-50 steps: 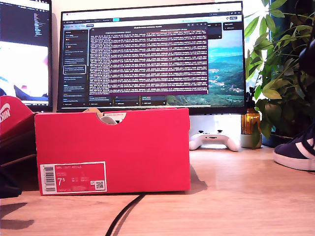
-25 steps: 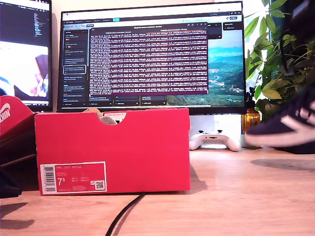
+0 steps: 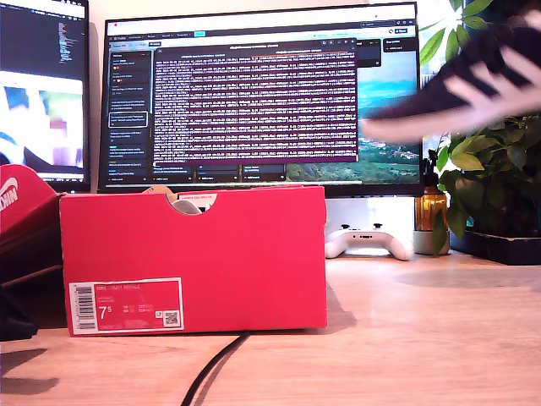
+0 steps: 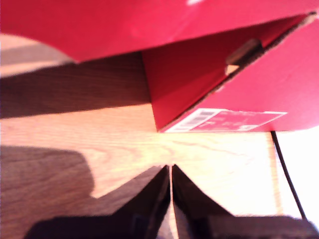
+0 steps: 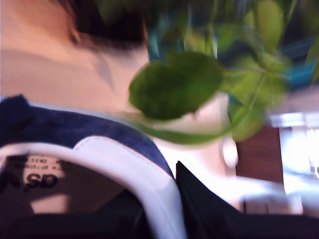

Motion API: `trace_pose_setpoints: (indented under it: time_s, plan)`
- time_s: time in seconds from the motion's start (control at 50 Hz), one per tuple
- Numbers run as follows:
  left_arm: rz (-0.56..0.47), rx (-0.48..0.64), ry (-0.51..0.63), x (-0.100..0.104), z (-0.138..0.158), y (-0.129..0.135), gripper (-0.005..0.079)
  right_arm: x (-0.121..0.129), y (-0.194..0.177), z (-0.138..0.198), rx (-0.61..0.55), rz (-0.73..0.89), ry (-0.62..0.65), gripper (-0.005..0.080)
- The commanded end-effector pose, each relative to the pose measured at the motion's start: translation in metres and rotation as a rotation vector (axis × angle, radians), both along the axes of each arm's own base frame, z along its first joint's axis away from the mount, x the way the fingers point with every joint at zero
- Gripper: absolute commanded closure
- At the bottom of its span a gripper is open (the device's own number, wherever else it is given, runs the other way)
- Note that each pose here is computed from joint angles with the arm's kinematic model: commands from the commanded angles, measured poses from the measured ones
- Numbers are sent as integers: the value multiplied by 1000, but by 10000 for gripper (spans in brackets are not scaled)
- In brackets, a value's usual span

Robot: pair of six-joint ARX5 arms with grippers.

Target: Pack the blue shoes by picking the first shoe and placing it inside the red shoebox, left side, then picking and rotating the second shoe and placing it in the shoebox

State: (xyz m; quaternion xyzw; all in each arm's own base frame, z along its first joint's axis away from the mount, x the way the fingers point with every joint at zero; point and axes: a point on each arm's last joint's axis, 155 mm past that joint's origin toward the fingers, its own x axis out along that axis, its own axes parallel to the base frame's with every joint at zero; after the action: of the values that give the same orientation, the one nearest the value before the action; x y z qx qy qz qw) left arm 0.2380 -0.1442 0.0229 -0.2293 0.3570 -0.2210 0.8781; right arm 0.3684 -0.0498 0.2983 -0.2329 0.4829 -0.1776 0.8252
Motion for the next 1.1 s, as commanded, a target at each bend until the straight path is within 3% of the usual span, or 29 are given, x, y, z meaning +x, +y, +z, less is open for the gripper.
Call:
trace_pose_setpoints:
  time_s: [0.0, 0.24, 0.5, 0.82, 1.08]
  plan:
    - [-6, 10, 11, -5, -7, 1, 764, 5, 5, 32, 22, 31, -116, 763]
    - [-6, 10, 11, -5, -7, 1, 764, 33, 56, 47, 88, 279, -181, 763]
    - [-6, 10, 11, -5, -7, 1, 764, 45, 113, 55, 110, 550, -199, 763]
    - [-6, 10, 11, -5, -7, 1, 764, 72, 166, 95, 22, 796, -367, 763]
    - [-6, 9, 10, -5, -6, 1, 764, 100, 228, 115, -115, 1086, -486, 763]
